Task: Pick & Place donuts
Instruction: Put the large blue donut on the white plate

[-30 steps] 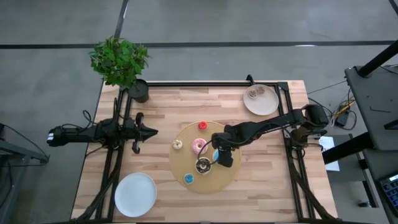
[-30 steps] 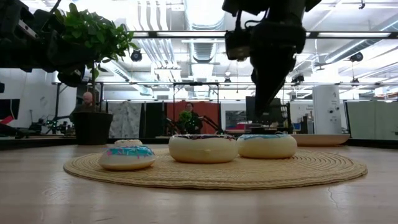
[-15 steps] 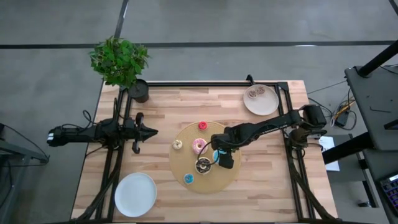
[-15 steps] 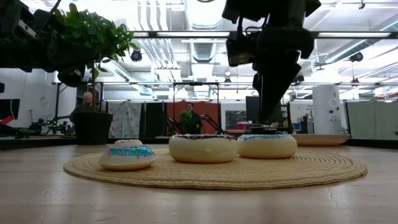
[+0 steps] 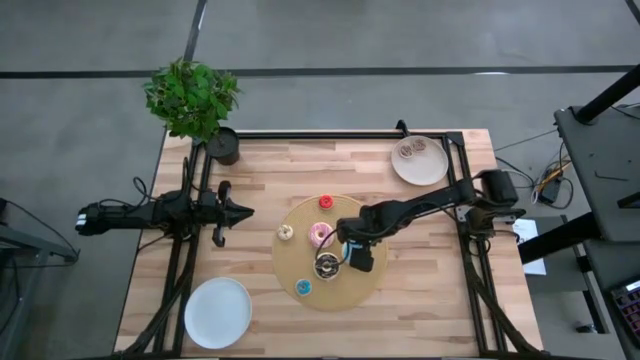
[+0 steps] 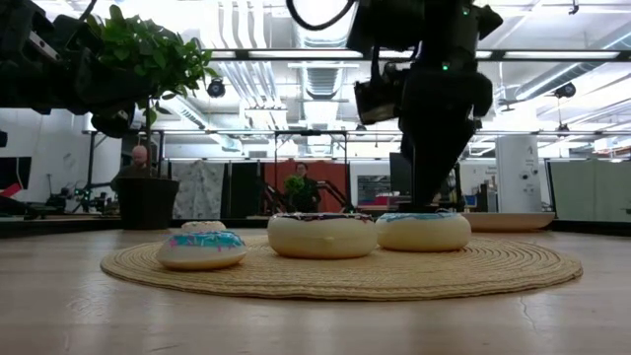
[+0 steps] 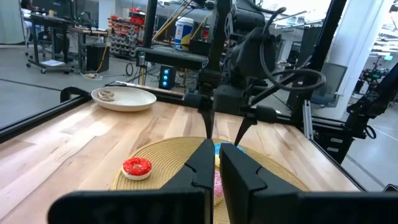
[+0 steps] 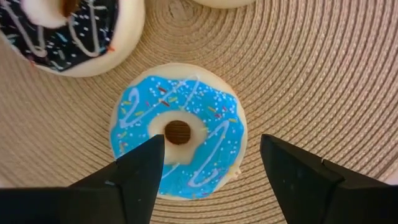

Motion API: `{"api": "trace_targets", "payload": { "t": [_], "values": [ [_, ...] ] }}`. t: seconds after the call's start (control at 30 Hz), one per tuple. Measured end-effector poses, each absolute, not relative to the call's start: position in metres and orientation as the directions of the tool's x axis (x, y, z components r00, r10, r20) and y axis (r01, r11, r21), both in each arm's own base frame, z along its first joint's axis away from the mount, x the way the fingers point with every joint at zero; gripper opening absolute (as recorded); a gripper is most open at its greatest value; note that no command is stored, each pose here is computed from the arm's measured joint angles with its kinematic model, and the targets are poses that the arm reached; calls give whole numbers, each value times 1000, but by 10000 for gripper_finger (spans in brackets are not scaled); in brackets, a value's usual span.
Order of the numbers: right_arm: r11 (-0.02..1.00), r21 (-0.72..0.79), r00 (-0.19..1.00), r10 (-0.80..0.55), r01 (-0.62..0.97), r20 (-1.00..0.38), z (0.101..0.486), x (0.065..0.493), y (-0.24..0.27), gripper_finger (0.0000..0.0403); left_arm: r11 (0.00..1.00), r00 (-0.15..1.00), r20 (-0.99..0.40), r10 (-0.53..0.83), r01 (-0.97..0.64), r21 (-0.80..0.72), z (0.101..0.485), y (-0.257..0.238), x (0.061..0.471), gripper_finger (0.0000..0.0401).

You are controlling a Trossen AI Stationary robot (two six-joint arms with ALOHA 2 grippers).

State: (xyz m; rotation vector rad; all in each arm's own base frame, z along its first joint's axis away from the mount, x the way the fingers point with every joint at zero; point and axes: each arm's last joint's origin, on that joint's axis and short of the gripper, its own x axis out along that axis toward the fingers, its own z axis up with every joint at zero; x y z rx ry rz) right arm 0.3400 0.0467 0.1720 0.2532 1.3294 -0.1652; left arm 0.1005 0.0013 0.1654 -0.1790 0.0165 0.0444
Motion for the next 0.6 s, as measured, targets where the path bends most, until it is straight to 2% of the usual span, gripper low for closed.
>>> {"api": "trace_targets", "payload": {
  "t": [0.6],
  "values": [
    [952, 75, 203, 14, 297, -979, 156, 342, 41, 253, 983, 999, -20, 43, -46, -178, 165, 1, 101, 0]
  ]
}}
